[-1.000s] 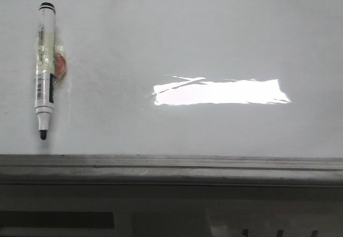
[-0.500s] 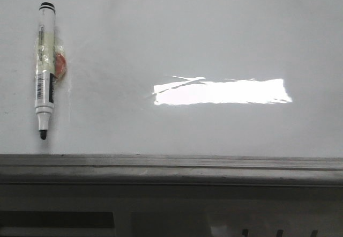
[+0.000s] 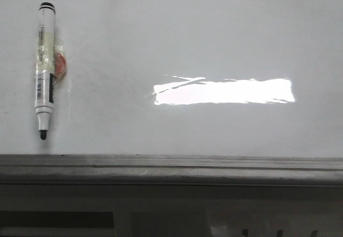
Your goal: Write number 6 on whiteboard
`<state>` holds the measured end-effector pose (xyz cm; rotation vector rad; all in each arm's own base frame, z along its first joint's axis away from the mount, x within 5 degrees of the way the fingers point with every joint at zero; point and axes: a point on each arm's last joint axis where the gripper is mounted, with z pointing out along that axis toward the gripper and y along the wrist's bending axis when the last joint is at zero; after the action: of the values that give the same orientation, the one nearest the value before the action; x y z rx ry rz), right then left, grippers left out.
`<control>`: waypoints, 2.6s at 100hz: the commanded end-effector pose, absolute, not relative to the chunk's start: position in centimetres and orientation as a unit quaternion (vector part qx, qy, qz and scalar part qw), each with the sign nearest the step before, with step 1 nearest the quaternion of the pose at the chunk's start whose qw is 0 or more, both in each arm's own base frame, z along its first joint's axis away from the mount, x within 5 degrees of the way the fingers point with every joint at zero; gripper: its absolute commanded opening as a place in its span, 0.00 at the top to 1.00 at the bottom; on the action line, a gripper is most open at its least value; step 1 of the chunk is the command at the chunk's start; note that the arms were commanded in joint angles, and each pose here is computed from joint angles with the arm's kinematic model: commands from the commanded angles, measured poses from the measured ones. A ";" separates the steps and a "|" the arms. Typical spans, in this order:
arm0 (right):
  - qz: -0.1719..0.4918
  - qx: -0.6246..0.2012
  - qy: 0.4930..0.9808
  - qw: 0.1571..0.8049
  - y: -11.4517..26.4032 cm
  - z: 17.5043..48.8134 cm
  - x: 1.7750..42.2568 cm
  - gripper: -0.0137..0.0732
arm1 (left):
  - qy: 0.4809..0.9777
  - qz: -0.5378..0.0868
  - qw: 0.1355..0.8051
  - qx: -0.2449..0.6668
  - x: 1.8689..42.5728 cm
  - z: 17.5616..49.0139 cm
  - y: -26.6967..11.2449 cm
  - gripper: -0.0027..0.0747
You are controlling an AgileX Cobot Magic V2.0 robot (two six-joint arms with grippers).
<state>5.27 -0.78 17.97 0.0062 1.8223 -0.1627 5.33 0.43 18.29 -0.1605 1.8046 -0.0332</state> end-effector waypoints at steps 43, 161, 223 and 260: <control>-0.072 -0.005 0.722 0.688 -0.6 19.5 5.5 0.92 | 0.730 -0.039 0.678 -0.077 5.4 19.1 0.3 0.99; -0.023 0.038 0.769 0.637 -0.6 26.0 6.8 0.92 | 0.715 -0.025 0.696 -0.064 7.9 29.5 0.4 0.61; -0.023 0.038 0.771 0.636 -0.6 26.0 6.7 0.92 | 0.672 -0.150 0.724 0.030 9.9 30.3 -2.5 0.41; -0.023 0.038 0.771 0.636 -0.6 26.0 6.7 0.92 | 0.706 -0.288 0.627 0.159 10.4 28.5 -7.9 0.41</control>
<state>6.48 -0.54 24.30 0.0886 1.8496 -0.0457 10.16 -6.86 27.20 0.3525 1.6953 -0.5781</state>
